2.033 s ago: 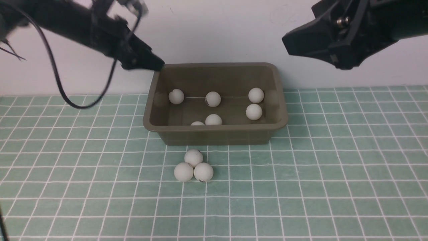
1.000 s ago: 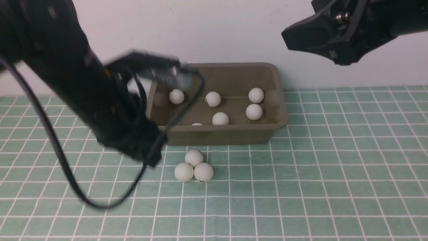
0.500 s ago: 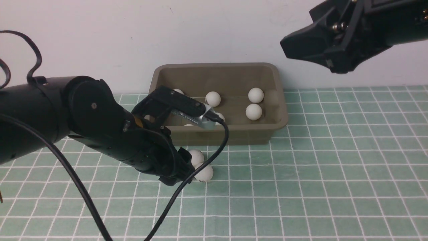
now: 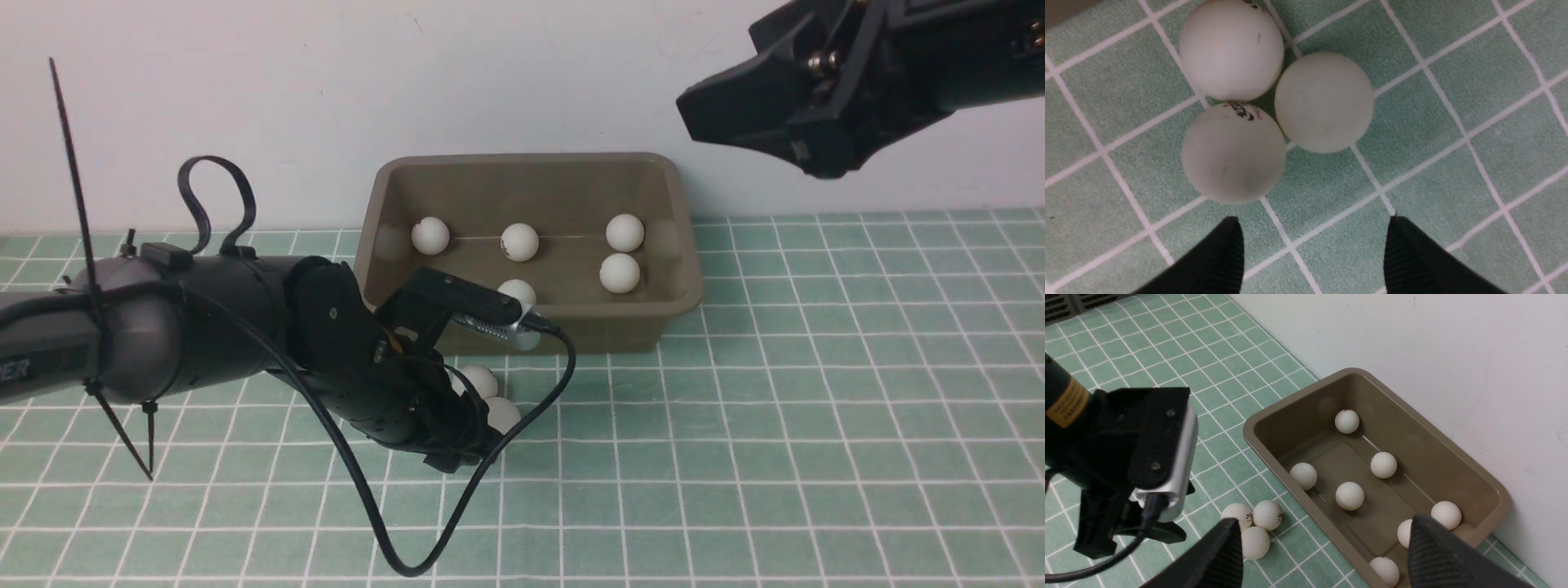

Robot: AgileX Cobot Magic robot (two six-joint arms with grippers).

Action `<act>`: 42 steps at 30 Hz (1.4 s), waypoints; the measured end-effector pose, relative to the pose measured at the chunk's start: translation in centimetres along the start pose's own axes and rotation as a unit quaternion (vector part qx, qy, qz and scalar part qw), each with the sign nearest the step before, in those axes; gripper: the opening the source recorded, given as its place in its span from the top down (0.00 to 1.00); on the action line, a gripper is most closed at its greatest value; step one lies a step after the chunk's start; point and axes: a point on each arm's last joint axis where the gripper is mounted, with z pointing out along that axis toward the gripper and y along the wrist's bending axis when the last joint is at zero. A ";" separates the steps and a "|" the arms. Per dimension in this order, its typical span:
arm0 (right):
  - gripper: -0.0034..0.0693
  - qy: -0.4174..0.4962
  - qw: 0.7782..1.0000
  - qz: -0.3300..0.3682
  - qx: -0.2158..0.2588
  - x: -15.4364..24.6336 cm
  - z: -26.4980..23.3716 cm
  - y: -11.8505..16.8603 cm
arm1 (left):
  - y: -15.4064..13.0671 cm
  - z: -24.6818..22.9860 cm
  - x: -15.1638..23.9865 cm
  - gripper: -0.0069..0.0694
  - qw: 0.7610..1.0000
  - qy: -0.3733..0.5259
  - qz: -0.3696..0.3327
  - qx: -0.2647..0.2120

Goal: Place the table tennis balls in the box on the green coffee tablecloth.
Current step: 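Reach for and grasp a ping pong ball on the table beside the basket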

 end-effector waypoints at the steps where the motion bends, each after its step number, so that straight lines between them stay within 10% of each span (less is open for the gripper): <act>1: 0.27 0.000 1.000 0.000 0.000 0.0 0.0 0.0 | 0.0 0.1 0.0 0.36 1.000 -0.001 0.000 -0.001; 42: 0.28 0.009 1.000 0.010 -0.018 0.2 0.0 0.3 | 2.9 3.7 -0.4 0.38 0.994 -0.041 0.070 -0.067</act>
